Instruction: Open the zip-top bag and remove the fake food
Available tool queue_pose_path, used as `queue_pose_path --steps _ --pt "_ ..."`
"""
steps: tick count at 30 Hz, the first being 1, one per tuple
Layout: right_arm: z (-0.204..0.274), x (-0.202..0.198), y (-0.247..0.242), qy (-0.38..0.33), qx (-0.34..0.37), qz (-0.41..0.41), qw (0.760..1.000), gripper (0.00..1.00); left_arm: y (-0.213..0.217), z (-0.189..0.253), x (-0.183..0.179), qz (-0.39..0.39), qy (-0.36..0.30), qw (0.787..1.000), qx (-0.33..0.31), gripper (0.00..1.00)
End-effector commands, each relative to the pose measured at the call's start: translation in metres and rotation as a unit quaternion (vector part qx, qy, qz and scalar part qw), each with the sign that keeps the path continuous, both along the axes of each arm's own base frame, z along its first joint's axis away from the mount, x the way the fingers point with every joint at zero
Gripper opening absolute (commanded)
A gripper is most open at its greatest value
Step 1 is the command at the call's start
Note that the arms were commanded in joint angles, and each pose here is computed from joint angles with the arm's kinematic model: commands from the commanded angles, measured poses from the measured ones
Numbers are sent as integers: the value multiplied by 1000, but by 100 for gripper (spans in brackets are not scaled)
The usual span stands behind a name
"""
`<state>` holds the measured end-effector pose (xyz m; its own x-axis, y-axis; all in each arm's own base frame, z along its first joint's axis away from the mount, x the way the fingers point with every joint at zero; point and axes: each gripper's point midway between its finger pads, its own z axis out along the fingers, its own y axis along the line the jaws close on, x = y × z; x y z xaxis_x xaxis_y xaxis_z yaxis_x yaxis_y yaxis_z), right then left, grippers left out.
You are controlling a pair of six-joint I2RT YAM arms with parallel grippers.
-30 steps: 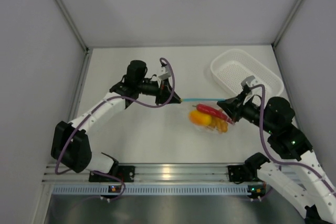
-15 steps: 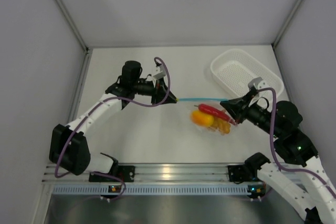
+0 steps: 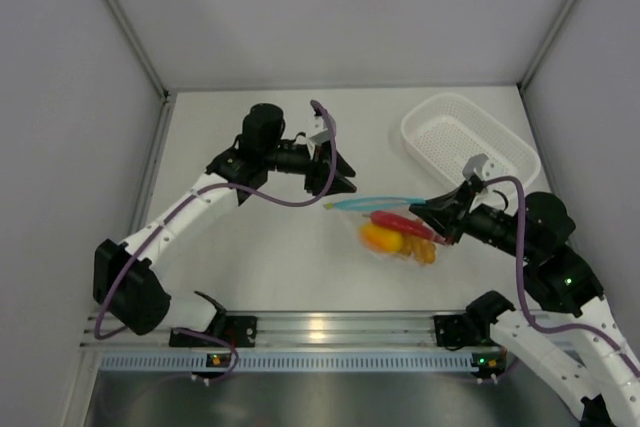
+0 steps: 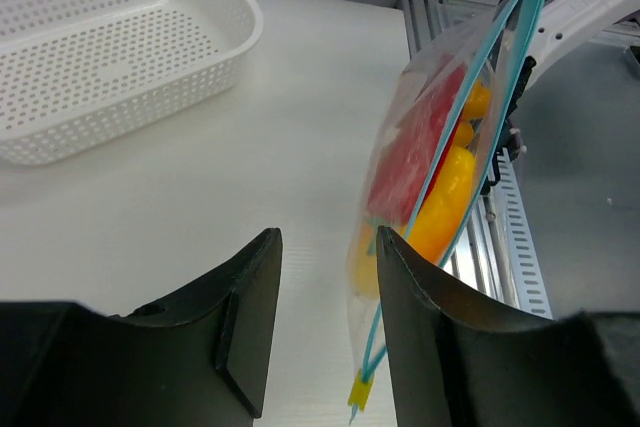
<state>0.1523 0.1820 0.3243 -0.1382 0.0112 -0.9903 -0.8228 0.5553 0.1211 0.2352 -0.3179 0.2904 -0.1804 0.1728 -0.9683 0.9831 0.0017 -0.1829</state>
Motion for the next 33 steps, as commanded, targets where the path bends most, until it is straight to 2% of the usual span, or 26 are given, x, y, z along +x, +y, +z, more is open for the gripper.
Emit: queue_pose_path --steps 1,8,15,18,19,22,26,33 --pt "12 -5 6 -33 6 29 999 0 -15 22 -1 -10 -30 999 -15 49" --pt "11 -2 5 -32 5 19 999 0 -36 23 -32 -74 -31 997 -21 47" --pt "10 -1 7 -32 10 24 999 0 -50 13 -46 -99 -22 995 -15 47" --pt "11 -1 8 -34 13 23 999 0 -54 5 -48 -105 -13 994 -8 43" --pt "12 0 8 -35 13 23 999 0 -55 4 -48 -106 -11 994 -7 39" --pt "10 2 7 -33 13 18 999 0 -55 3 -48 -102 -11 995 -5 35" --pt "6 8 7 -28 7 7 1000 0 -53 5 -40 -72 -22 997 -1 42" --pt "-11 23 5 -6 -9 -21 1000 0 -46 21 -28 -18 -50 999 -4 45"
